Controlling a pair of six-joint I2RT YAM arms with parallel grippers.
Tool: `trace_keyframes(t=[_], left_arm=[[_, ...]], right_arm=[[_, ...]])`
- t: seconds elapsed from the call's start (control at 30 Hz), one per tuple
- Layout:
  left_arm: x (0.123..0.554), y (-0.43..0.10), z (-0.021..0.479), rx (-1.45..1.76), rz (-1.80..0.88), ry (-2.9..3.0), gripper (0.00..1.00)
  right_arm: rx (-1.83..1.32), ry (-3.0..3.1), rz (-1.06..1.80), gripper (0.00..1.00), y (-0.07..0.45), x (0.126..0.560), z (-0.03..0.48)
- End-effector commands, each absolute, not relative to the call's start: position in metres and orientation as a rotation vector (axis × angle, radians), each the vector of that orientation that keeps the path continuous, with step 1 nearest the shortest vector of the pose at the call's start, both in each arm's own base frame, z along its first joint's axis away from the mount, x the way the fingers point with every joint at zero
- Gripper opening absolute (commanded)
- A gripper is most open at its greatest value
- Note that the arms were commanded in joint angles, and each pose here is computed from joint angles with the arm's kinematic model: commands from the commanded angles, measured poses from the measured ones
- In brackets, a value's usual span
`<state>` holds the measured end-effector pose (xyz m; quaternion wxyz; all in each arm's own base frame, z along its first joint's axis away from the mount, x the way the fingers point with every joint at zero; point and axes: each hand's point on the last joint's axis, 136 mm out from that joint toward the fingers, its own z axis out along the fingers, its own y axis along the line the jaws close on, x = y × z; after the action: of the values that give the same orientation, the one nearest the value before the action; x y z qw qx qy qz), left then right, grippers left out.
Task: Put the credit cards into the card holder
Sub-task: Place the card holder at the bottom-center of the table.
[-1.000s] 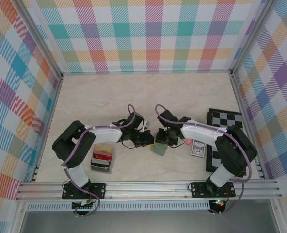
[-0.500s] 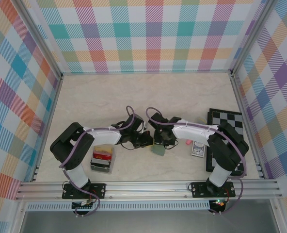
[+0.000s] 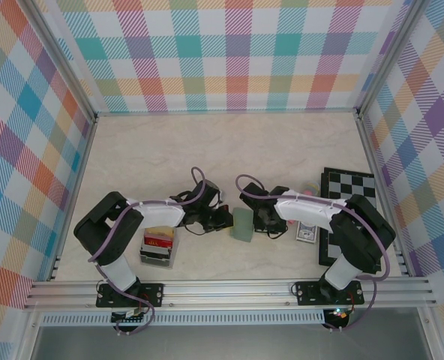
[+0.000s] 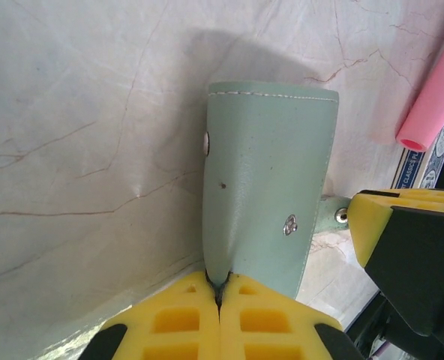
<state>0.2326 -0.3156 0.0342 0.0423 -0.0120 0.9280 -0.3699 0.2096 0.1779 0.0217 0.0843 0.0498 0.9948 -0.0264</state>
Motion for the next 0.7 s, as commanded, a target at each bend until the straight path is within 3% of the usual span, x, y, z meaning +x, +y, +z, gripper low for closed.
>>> trace_keyframes(t=[0.0, 0.43, 0.57, 0.67], left_arm=[[0.229, -0.306, 0.032, -0.062, -1.084, 2.846, 0.01], [0.227, -0.293, 0.038, -0.058, -0.984, 2.863, 0.17], [0.227, -0.29, 0.039, -0.064, -0.956, 2.873, 0.28], [0.228, -0.287, 0.048, -0.061, -0.936, 2.859, 0.3]], right_arm=[[0.16, 2.992, -0.128, 0.19, 0.171, 0.204, 0.015], [-0.099, 2.935, -0.232, 0.23, 0.161, 0.204, -0.001], [-0.171, 2.862, -0.093, 0.25, 0.173, 0.211, 0.006], [-0.216, 2.792, -0.011, 0.31, 0.181, 0.219, 0.019]])
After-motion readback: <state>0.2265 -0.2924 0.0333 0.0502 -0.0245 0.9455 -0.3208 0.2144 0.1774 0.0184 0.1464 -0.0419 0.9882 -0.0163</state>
